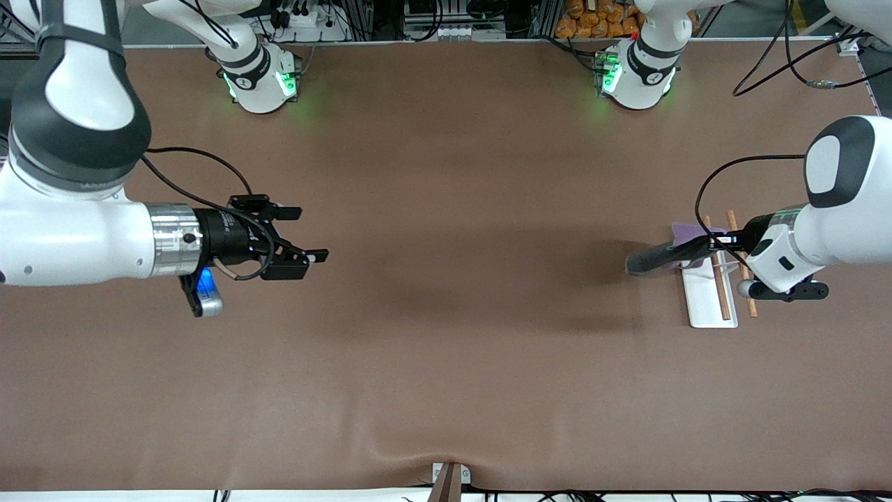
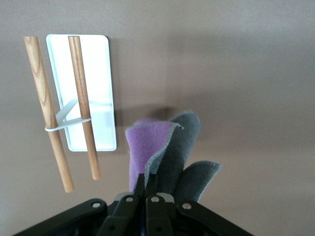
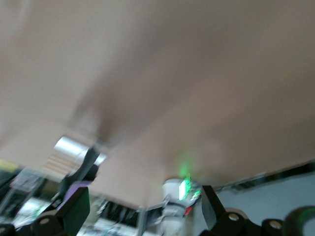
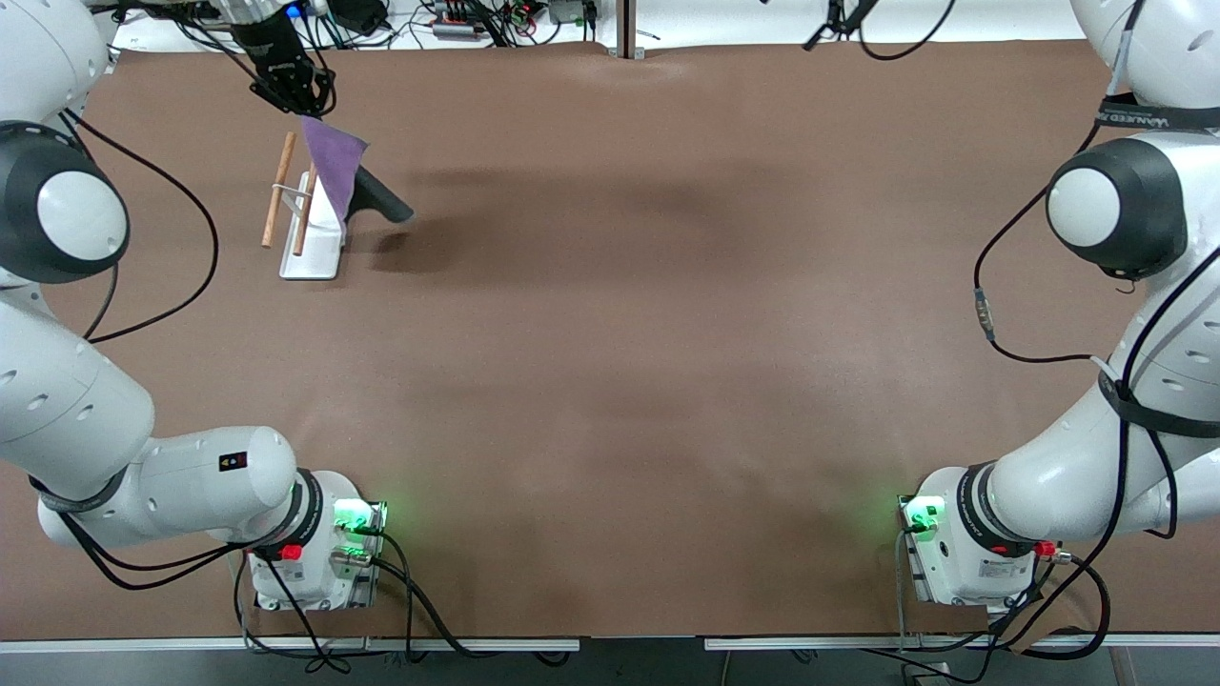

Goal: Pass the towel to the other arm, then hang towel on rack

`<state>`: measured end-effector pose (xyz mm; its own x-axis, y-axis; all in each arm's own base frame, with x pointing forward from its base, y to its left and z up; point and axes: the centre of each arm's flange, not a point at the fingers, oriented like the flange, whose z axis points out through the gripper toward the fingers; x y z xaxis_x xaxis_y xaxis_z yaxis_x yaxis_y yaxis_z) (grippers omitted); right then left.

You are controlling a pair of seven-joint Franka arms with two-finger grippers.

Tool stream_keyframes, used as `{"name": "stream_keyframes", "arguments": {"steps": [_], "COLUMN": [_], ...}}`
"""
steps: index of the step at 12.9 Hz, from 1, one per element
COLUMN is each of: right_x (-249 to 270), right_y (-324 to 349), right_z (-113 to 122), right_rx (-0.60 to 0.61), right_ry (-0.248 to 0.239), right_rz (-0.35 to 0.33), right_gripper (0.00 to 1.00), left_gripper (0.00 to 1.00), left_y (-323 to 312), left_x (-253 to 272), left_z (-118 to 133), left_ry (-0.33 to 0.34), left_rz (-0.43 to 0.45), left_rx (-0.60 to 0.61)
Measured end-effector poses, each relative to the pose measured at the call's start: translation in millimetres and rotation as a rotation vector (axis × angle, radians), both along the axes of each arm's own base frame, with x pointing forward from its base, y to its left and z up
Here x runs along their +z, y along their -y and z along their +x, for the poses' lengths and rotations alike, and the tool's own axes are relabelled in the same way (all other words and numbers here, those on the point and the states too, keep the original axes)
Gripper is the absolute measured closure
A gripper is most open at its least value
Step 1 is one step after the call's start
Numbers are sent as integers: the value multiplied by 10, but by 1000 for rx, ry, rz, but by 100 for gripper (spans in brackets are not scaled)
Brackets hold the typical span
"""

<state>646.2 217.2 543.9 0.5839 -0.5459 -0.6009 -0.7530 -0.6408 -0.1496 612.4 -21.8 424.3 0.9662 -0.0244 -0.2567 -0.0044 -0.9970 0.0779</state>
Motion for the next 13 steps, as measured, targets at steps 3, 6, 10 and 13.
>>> {"name": "stream_keyframes", "arguments": {"steps": [3,6,10,13], "right_x": [124,158,53,-12], "right_y": [55,409,736,877], "right_z": [-236,-289,-304,-337], "right_rx": [259,520,688,733], "right_ry": [109,186,191,216], "right_rz": [-158,-265,-330,-320], "right_gripper": [0,0,0,0], "left_gripper": [98,98,98,98], "left_y": [-128,-489,-861,-1139], "left_x": [-115,-189,-228,-269], "left_z": [-67,-78,-121,-156], "left_ry": [22,38,39,43], "left_rz": [-3,-17,-36,-56], "left_rx": [-10,-10,-24,-53]}}
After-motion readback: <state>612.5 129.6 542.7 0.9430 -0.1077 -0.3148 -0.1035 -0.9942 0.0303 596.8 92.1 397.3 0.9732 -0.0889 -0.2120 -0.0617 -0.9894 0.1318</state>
